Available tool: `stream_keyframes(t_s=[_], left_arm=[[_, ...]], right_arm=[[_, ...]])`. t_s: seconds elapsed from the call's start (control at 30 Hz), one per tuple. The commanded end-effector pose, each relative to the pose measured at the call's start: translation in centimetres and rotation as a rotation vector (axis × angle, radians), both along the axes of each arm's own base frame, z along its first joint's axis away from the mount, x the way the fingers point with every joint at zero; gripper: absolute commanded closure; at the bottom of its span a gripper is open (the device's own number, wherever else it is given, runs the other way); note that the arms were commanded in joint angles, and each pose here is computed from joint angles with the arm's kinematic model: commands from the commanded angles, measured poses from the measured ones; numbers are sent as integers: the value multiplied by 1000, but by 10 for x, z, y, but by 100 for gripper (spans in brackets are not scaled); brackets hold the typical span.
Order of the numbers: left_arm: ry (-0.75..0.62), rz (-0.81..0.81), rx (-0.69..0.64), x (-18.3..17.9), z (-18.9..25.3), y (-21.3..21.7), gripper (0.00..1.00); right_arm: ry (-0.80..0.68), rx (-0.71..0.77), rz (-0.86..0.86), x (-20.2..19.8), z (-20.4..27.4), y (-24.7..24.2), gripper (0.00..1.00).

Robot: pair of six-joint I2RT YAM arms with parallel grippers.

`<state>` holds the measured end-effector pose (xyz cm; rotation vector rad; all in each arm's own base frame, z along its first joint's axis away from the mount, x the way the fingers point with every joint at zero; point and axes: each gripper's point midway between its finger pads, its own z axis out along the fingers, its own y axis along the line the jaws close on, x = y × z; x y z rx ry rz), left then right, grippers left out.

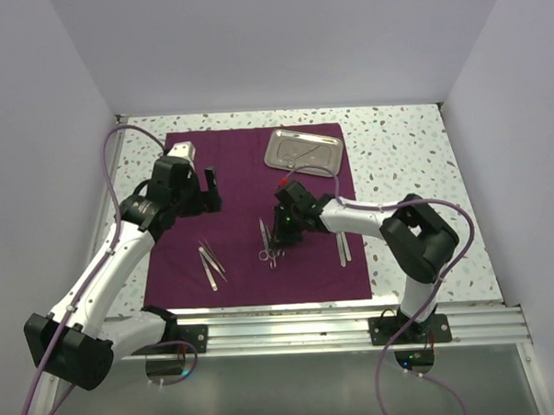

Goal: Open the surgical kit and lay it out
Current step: Place the medical item in the surgical kit, then pick up the medical item from the container.

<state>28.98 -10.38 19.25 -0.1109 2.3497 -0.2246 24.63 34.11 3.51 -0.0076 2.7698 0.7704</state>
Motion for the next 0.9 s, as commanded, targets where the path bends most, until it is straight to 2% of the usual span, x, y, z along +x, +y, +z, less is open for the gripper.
stream_keyframes(t_s=[0.0,0.07,0.1,0.13,0.17,0.23,0.37,0.5,0.63,0.8,0.83,0.87], left_arm=[[-82,17,-68,5,18,-4,0],[-74,20,-73,3,16,-4,0],[-68,19,-74,2,15,-4,0],[-60,20,-75,2,13,-5,0],[-55,23,-79,2,13,-5,0],[-56,18,-86,2,13,-7,0],[-88,-25,-94,9,23,-14,0],[-110,-109,-83,33,32,-31,0],[-109,-177,-50,86,31,-58,2],[-115,-294,-74,146,22,-111,2],[-59,-316,-61,159,-8,-122,3],[-95,-365,-80,172,5,-142,4]], right_arm=[[-25,-39,41,4,-1,-2,91],[-19,-47,48,3,2,-3,68],[-20,-55,48,3,3,-5,39],[-26,-67,52,3,6,-7,31],[-22,-85,52,2,12,-10,28],[-48,-130,58,4,19,-18,27],[-138,-196,54,15,69,-35,25],[-265,-256,4,35,116,-58,24],[-341,-318,-54,41,143,-84,24],[-308,-346,-139,17,144,-121,23],[-307,-317,-171,10,151,-126,23],[-283,-330,-177,0,145,-135,23]])
